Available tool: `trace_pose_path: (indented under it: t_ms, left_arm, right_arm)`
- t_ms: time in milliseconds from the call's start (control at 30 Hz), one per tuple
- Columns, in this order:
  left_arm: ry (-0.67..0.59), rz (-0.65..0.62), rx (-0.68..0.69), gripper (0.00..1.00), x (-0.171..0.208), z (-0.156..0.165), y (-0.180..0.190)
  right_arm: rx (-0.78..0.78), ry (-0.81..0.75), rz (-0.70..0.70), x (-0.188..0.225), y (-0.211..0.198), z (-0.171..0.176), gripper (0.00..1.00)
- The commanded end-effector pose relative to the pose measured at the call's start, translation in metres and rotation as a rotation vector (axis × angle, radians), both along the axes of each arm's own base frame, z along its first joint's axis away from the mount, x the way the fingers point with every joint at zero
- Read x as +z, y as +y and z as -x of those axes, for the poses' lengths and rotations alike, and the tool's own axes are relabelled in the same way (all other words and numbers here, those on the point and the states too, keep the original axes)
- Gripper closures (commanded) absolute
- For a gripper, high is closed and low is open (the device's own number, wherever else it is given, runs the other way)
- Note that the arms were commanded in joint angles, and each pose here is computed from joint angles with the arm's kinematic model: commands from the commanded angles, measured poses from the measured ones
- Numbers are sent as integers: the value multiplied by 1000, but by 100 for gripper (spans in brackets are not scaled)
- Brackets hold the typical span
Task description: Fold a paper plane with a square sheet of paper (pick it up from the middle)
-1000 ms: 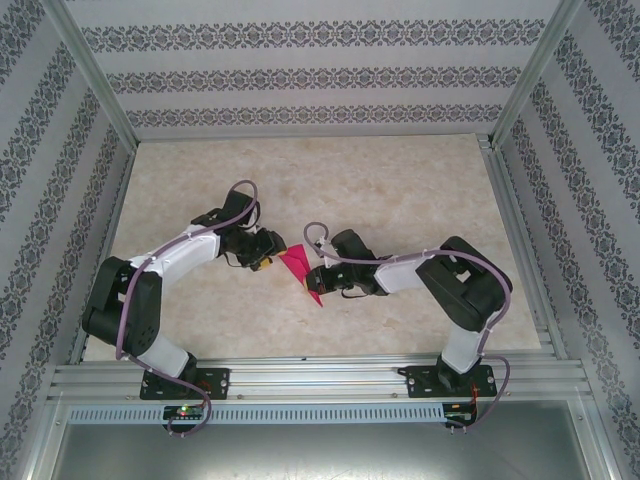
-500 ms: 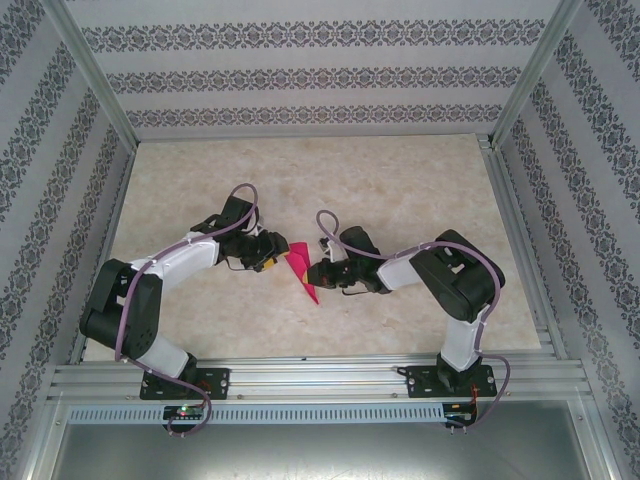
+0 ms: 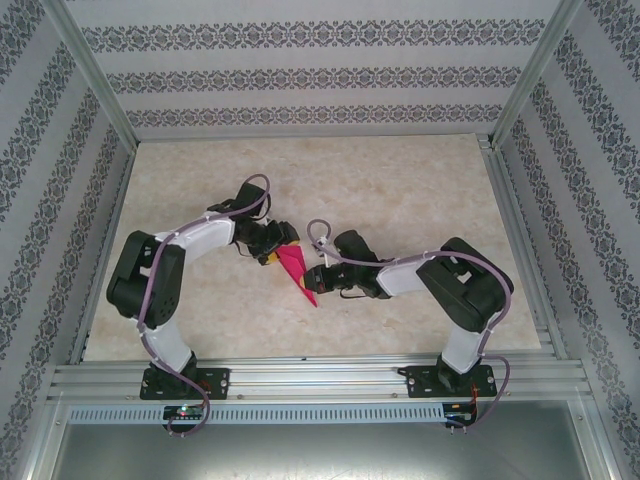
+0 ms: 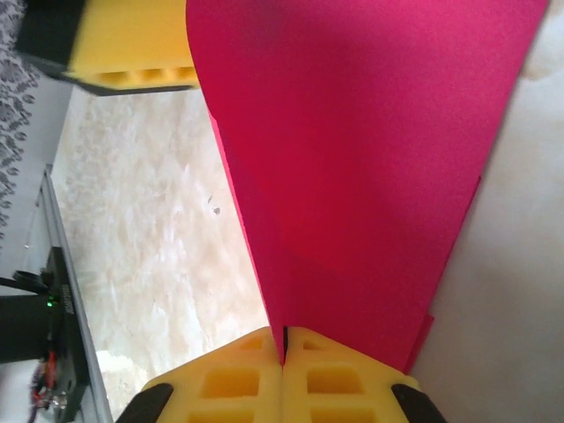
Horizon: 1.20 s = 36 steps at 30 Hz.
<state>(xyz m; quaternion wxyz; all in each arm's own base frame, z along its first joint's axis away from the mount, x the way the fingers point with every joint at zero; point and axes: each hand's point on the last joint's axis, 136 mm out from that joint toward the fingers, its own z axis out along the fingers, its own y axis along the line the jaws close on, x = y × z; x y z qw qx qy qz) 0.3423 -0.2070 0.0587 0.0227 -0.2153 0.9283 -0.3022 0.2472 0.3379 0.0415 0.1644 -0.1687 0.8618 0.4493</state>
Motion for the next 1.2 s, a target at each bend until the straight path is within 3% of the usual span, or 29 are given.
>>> trace_pose_path:
  t_ms: [0,200,300,433,867,1167]
  left_arm:
    - [116,-34,12,42,-12,17,11]
    - [129,-40,2,67,-9,19,12]
    - [146,-46,-7,86,-10,21,13]
    - [164,-43,-10,99,-14,25,13]
    - [194,3,26,100,-12,26,14]
    - [206,28,28,100,-14,28,11]
  right_arm:
    - [27,-118,83,-3,-5,-1,98]
    - [62,-206,170,-5,-5,4,95]
    - [77,-241,214,-6,-6,6,92]
    - [100,-296,271,-7,-7,8,88]
    - [135,-578,536,-5,-14,11,77]
    - [142,-654,606,-2,-12,10,76]
